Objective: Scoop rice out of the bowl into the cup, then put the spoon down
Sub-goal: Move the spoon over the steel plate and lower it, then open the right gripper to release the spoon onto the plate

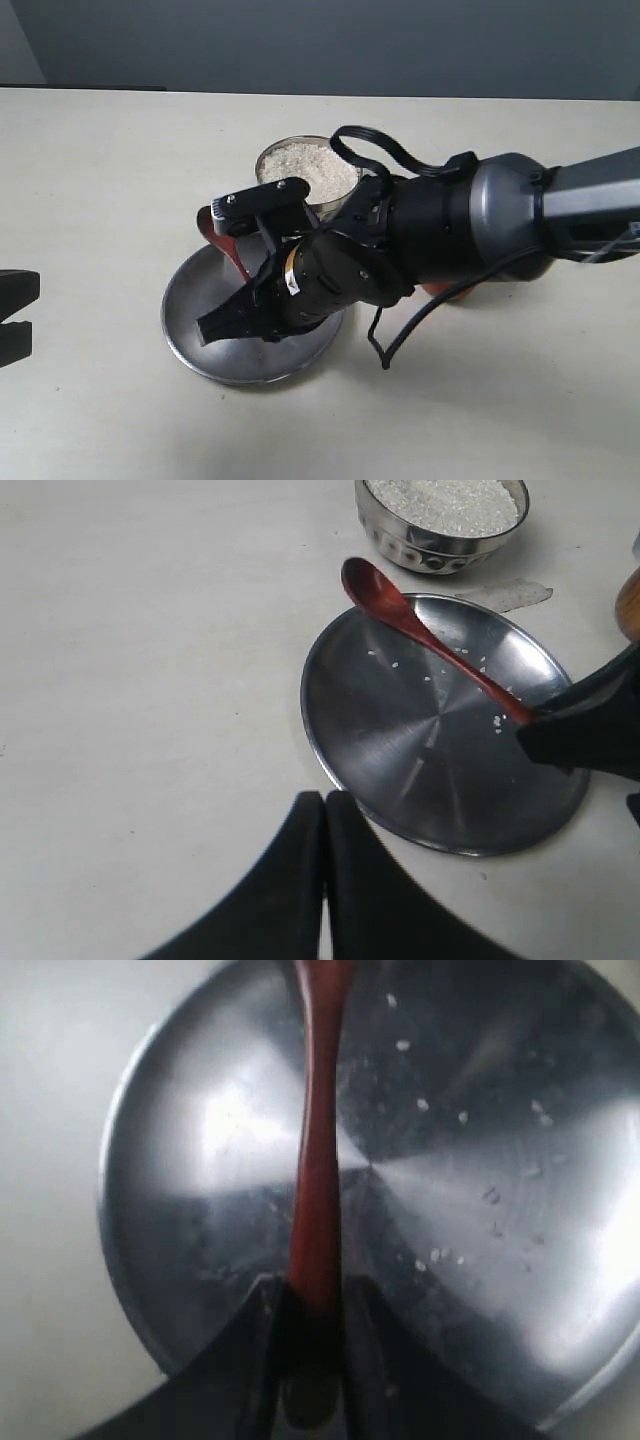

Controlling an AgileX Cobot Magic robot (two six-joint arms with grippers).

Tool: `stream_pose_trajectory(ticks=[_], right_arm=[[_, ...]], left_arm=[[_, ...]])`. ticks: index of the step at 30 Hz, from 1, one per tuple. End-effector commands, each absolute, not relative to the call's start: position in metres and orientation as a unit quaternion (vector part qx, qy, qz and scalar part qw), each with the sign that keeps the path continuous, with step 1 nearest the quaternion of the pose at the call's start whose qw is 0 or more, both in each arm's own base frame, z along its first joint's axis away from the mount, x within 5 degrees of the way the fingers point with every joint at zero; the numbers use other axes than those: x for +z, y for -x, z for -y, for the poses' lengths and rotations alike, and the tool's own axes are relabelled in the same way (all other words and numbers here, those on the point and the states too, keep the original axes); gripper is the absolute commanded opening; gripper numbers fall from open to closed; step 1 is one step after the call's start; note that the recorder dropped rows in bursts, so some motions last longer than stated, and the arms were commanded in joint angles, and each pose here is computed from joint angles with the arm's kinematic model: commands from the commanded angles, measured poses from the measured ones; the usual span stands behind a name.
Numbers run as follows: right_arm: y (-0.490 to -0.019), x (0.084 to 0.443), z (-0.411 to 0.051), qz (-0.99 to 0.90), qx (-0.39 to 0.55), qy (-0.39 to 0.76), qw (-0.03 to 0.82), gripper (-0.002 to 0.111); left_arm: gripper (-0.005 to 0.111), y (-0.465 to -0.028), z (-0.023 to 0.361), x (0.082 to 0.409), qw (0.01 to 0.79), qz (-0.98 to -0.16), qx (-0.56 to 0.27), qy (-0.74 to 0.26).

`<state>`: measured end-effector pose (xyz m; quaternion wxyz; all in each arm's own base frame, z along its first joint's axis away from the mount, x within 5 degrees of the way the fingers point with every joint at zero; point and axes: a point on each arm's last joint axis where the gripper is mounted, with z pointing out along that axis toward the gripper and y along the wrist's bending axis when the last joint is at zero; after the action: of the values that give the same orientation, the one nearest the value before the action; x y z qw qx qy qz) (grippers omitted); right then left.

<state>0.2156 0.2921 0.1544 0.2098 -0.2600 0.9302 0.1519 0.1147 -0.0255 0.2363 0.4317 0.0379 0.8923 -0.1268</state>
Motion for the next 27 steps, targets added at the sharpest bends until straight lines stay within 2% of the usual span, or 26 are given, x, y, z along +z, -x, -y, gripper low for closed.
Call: stream_pose_trajectory(ticks=[1, 22, 27], right_arm=[[-0.214, 0.144, -0.29, -0.938, 0.126, 0.268, 0.182, -0.001], [-0.22, 0.132, -0.297, -0.947, 0.095, 0.269, 0.147, -0.001], [-0.219, 0.131, -0.297, -0.948, 0.092, 0.27, 0.143, 0.028]], left_arm=[[0.0, -0.114, 0.026, 0.237, 0.436, -0.89, -0.127, -0.038], [0.0, -0.114, 0.026, 0.237, 0.435, -0.89, -0.127, -0.038], [0.0, -0.114, 0.026, 0.237, 0.435, -0.89, -0.127, -0.038]])
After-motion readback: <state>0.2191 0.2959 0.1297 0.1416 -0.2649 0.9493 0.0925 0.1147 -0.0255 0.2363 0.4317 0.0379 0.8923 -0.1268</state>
